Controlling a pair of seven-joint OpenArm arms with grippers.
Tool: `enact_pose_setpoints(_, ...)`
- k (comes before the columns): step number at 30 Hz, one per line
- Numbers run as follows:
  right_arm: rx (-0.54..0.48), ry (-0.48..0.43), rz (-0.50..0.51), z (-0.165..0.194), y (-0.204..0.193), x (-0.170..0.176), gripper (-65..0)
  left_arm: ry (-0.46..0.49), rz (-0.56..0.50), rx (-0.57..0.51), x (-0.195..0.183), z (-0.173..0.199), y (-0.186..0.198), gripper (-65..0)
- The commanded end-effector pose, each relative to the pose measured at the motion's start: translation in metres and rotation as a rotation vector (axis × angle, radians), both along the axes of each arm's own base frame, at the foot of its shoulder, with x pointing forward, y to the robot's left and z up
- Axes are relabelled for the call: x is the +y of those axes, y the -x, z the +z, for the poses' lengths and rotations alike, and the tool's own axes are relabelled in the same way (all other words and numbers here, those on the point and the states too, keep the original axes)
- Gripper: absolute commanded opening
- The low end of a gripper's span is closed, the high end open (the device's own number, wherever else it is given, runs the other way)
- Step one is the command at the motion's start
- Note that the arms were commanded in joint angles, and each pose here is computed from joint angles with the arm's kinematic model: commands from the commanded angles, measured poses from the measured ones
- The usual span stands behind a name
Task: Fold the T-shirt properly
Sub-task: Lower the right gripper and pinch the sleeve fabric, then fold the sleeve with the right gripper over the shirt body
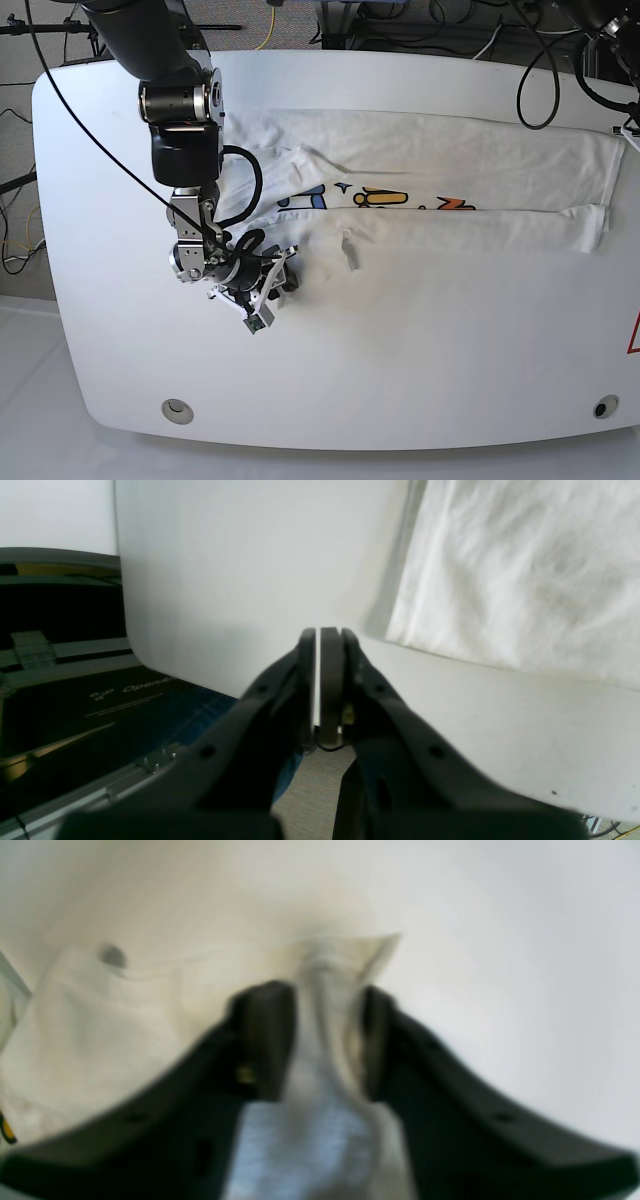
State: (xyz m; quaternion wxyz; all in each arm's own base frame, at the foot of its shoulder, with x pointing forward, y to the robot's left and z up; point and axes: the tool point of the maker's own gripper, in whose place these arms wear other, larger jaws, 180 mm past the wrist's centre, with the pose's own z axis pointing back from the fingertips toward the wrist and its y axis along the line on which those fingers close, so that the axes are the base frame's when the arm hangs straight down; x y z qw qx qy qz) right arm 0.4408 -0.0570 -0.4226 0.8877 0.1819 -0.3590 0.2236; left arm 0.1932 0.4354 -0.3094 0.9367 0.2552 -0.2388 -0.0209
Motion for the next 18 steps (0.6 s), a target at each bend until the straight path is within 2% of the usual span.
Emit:
enact_pose_setpoints(1, -0.007, 0.010, 0.014, 0.006, -0.004, 0.000, -60.7, -0.034, -0.009, -0.031, 0.006, 0.014, -0.006, -65.0)
enact_pose_setpoints(2, -0.003, 0.013, 0.015, 0.006, -0.004, 0.000, -65.0, -0.034, -0.009, -0.031, 0.006, 0.014, -0.006, -65.0)
enact_pose_setpoints(7, 0.027, 0.040, 0.021, 0.002, 0.000, -0.004, -65.0, -0.034, -0.012, -0.030, 0.006, 0.014, -0.007, -65.0)
enact_pose_setpoints(13, 0.007, 0.080, 0.063, 0.014, 0.004, -0.006, -65.0, -0.025, -0.012, -0.032, 0.003, 0.012, -0.007, -65.0)
enact_pose_setpoints(18, -0.055, 0.158, 0.080, 0.039, 0.009, -0.014, -65.0, -0.015, -0.012, -0.034, 0.000, 0.009, -0.008, -65.0)
